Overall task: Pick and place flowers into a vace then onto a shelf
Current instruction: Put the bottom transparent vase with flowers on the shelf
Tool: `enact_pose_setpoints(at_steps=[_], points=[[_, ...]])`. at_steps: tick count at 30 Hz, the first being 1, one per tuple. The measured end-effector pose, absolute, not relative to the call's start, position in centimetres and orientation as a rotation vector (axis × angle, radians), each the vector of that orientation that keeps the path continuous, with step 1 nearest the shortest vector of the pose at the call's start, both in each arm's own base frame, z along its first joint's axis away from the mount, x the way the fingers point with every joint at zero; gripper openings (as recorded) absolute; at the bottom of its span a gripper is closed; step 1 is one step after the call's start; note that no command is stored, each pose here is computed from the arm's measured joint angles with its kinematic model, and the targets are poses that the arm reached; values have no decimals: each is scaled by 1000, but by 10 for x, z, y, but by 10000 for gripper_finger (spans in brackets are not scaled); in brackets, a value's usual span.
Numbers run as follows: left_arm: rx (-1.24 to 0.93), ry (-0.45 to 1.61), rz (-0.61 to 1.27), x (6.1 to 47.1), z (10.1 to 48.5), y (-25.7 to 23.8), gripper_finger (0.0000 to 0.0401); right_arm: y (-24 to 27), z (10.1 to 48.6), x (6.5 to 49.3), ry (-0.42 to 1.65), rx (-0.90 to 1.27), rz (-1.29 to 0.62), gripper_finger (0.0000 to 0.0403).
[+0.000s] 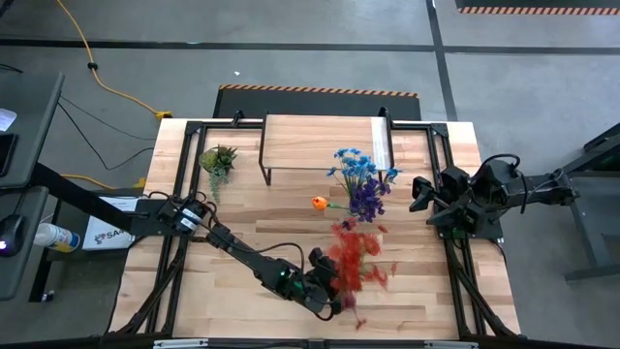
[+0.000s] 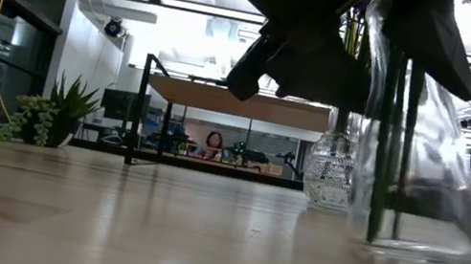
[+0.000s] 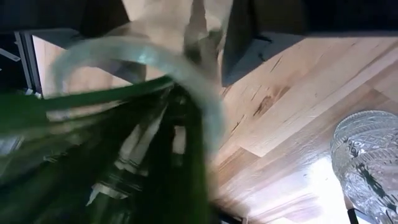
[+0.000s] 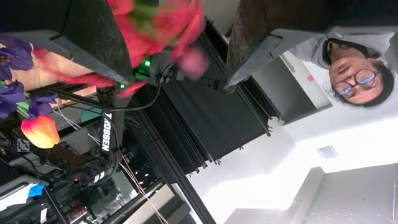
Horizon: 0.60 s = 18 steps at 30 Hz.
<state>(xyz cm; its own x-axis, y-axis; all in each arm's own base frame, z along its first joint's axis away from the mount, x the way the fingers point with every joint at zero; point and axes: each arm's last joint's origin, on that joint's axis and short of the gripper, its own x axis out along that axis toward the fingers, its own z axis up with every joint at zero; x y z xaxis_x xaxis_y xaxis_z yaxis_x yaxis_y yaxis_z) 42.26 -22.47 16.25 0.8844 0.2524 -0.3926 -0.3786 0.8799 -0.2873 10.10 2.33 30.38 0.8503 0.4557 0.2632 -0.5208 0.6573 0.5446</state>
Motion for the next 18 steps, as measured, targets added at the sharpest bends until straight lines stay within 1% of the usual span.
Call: enact_pose_setpoints(at_steps=[3, 18], points=[[-371, 351, 335, 423, 163, -225, 211, 23, 304, 101, -107, 650, 554, 252], [-375, 351, 333, 422, 163, -226, 210, 23, 304, 101, -107, 650, 554, 252]])
